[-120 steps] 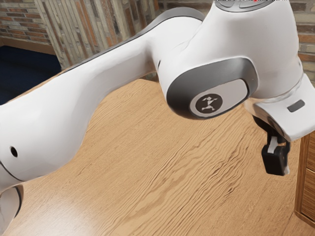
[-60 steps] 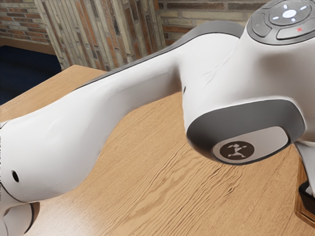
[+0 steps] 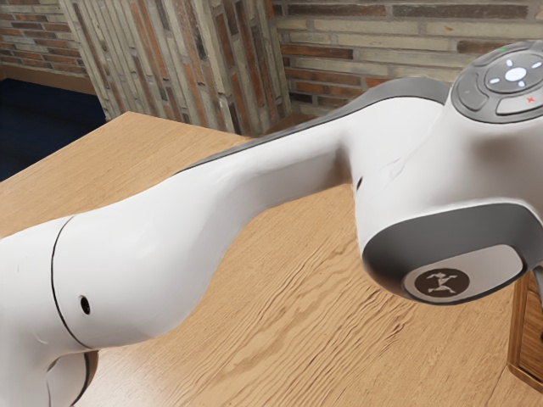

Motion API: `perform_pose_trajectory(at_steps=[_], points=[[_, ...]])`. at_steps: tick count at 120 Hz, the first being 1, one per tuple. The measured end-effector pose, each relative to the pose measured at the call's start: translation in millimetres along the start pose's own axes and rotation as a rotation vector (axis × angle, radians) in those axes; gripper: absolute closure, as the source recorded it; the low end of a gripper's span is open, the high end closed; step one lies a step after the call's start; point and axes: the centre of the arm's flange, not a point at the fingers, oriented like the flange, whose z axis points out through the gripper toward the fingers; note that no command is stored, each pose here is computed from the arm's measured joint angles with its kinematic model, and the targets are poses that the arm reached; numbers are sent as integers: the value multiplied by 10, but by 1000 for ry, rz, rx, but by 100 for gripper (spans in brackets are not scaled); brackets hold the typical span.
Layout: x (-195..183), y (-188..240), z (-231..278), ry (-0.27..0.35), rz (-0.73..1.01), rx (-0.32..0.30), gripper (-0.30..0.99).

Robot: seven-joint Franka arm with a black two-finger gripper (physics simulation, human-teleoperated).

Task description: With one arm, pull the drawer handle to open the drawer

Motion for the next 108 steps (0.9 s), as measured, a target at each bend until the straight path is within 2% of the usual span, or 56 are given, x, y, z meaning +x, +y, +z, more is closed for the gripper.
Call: perform_pose_trajectory(at_steps=[41,50,62,75,83,108], points=[[-29,37,273,24,47,-25,4],[-17,93,306,23,51,-42,-3],[41,157,272,22,58,-54,2],[179,276,182,5,78,-62,7],[208,381,142,-22,83,-70,-1],[249,639,-35,-68,65,-82,-1]])
